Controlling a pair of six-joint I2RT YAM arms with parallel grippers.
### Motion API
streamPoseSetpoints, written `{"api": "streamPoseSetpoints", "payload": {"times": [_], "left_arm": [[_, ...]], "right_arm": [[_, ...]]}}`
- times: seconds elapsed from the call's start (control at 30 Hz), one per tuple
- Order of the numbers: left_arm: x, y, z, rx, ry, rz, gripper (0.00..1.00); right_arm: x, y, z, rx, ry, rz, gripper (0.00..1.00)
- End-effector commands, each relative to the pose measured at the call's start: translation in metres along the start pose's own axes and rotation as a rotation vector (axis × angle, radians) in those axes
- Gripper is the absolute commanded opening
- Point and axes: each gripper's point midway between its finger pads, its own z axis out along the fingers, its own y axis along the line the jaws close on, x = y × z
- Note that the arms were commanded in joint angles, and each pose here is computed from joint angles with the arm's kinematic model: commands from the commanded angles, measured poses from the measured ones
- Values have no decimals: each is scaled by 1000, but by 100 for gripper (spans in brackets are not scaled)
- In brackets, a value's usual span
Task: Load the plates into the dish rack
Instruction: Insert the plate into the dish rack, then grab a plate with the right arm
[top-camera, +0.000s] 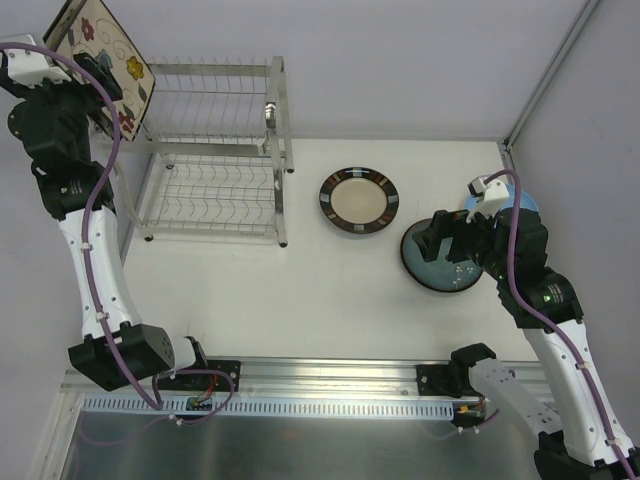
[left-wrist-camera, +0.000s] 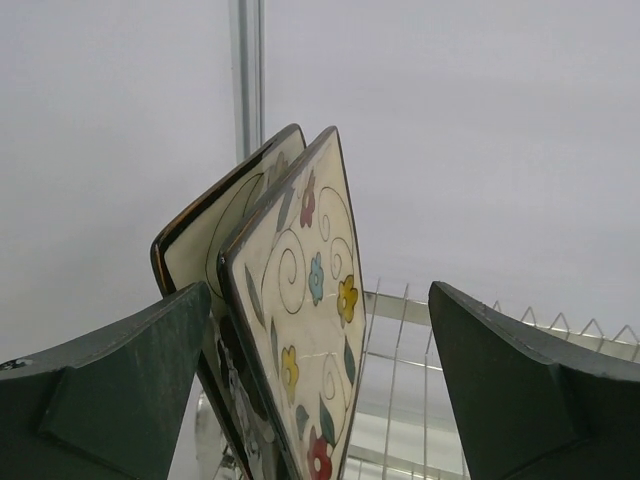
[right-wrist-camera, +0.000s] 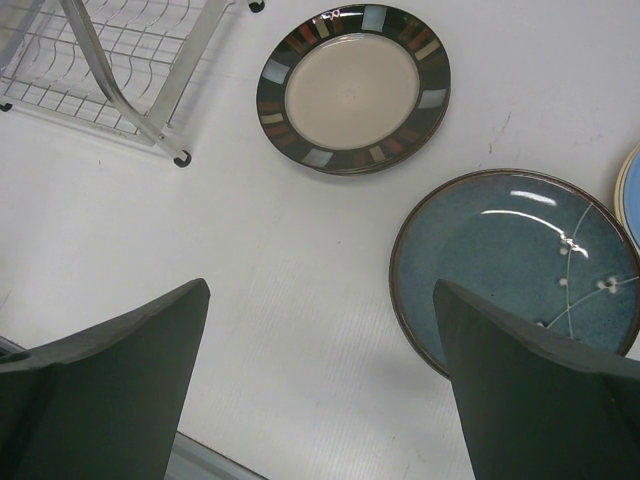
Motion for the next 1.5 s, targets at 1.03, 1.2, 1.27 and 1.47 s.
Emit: {"api": "streamPoseSetpoints", "payload": {"times": [1.03, 1.2, 1.27, 1.47], "left_arm": [[39, -87, -183, 180, 200, -164, 99], [90, -98, -232, 224, 336, -231, 99], [109, -106, -251, 263, 387, -271, 99], [159, -119, -291, 321, 528, -313, 99]], "right_arm": [[27, -66, 17, 391, 40, 325, 99], [53, -100, 22, 540, 76, 456, 99], [71, -107, 28, 579, 112, 520, 99], [116, -134, 49, 653, 172, 726, 98]]}}
